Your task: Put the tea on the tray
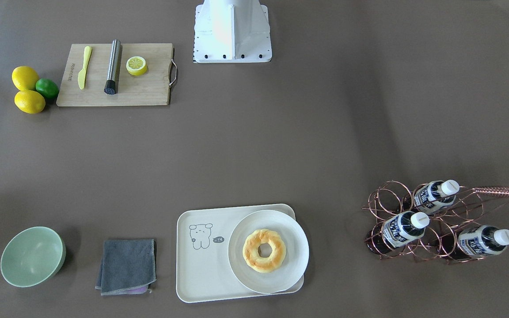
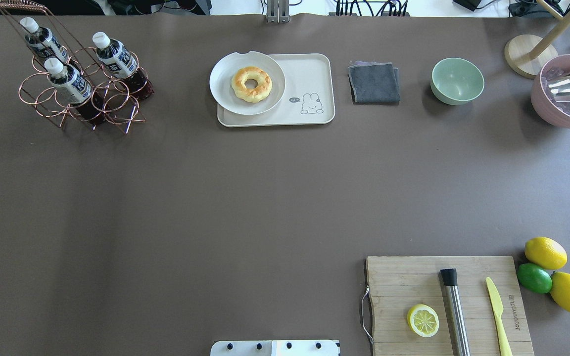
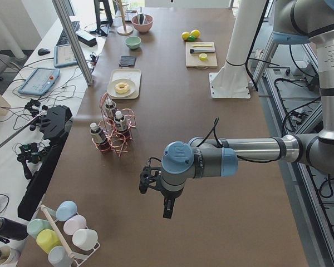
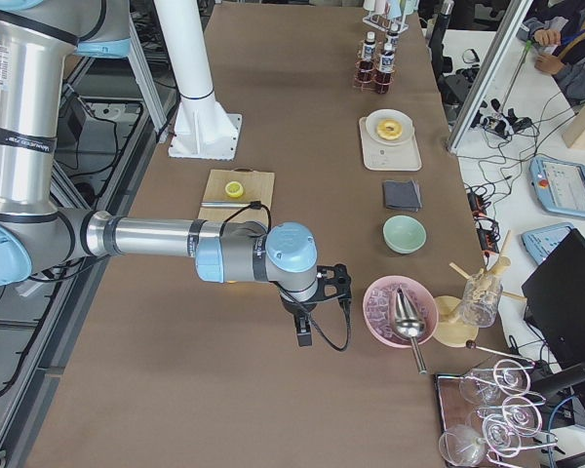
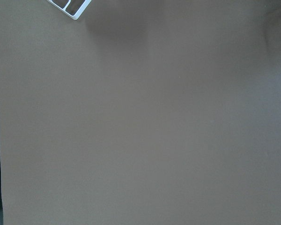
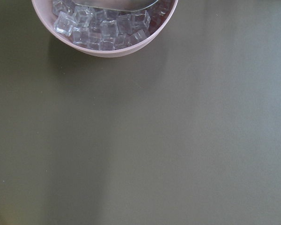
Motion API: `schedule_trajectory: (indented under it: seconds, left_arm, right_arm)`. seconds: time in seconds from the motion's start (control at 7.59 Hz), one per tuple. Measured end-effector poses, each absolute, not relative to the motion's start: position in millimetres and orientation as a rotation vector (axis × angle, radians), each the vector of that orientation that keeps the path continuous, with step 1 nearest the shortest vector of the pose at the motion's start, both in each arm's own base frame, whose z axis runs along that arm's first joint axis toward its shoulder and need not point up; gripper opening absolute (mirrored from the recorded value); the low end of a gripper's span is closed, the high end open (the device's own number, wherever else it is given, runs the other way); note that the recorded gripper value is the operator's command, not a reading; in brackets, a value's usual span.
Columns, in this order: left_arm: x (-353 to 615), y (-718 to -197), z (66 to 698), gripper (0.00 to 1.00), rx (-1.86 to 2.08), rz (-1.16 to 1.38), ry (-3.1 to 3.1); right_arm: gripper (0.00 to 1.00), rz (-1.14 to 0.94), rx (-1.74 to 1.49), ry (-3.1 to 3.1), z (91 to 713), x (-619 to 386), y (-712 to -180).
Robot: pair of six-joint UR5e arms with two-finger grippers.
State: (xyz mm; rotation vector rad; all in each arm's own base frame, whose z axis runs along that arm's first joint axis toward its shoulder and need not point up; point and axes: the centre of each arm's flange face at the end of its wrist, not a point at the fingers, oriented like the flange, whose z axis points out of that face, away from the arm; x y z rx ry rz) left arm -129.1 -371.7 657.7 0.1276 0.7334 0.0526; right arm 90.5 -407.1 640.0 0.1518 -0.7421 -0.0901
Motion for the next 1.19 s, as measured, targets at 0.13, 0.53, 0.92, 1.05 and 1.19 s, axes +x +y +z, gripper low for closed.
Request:
schedule_trajectory:
  seconds: [0.13,0.53,0.92,1.05,1.19]
  left_arm:
    - [-129.2,-371.6,657.4,0.98,0.128,0.052,0.734]
    - [-128.8,-373.3,652.5,0.98,0.137,0.053,0.739]
    - [-128.8,-375.3,649.6,0.98,0.144,0.057,0.74]
    - [-129.1,-376.6,648.4,0.98,0.148,0.059,0.739]
    - [-129.3,-377.7,647.2,0.98,0.157,0.063,0.737]
  right_arm:
    - [1.0,-0.09,0.152,-0.742,639.9,90.6,-407.0]
    - [1.0,-0.089,0.148,-0.744,642.2,90.3,-406.1]
    - [1.0,-0.09,0.138,-0.75,648.6,89.6,-403.4]
    - [1.0,-0.089,0.135,-0.756,649.9,89.1,-402.8]
    - [1.0,-0.087,0.132,-0.761,650.3,88.7,-402.5]
